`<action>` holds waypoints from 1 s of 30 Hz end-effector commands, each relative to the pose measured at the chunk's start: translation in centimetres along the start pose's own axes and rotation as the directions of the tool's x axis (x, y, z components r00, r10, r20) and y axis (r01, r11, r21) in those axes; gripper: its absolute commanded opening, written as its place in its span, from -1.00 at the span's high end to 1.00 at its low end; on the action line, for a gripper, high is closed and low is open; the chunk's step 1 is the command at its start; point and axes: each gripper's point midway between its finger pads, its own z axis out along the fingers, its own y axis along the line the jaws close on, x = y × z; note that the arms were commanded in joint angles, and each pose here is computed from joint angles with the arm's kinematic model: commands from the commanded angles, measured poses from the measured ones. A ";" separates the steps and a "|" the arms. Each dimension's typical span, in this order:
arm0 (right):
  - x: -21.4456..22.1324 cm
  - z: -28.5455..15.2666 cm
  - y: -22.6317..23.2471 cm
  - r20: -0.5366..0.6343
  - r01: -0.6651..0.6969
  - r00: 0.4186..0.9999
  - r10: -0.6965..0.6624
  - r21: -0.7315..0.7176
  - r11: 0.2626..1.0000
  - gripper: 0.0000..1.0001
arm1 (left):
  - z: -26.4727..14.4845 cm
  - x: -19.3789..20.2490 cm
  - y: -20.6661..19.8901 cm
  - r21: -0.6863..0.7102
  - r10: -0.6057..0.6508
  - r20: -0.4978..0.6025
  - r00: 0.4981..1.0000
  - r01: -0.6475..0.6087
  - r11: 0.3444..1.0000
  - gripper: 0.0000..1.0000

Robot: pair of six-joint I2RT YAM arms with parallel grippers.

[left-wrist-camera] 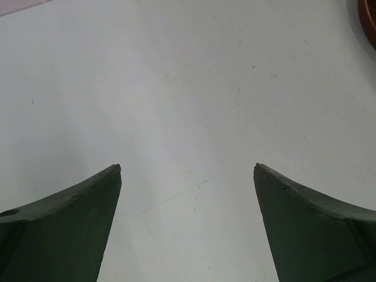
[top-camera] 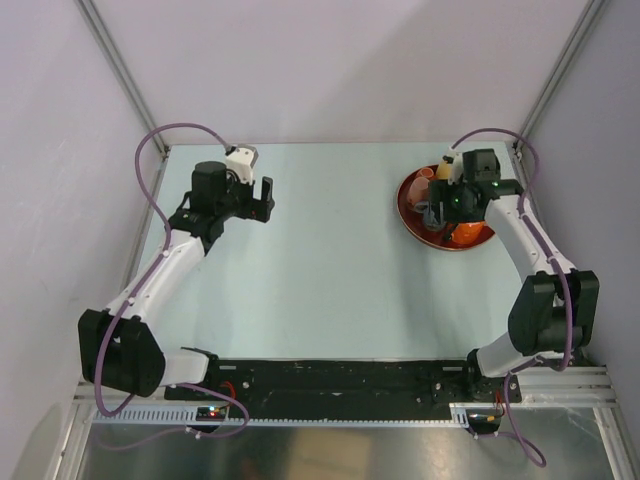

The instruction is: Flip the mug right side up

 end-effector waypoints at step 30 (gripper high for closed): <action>2.1 6.1 -8.1 0.048 -0.408 0.885 0.462 0.559 0.722 -0.09 | -0.3 -1.3 -0.6 0.006 0.024 0.036 0.999 -0.024 1.000 -0.97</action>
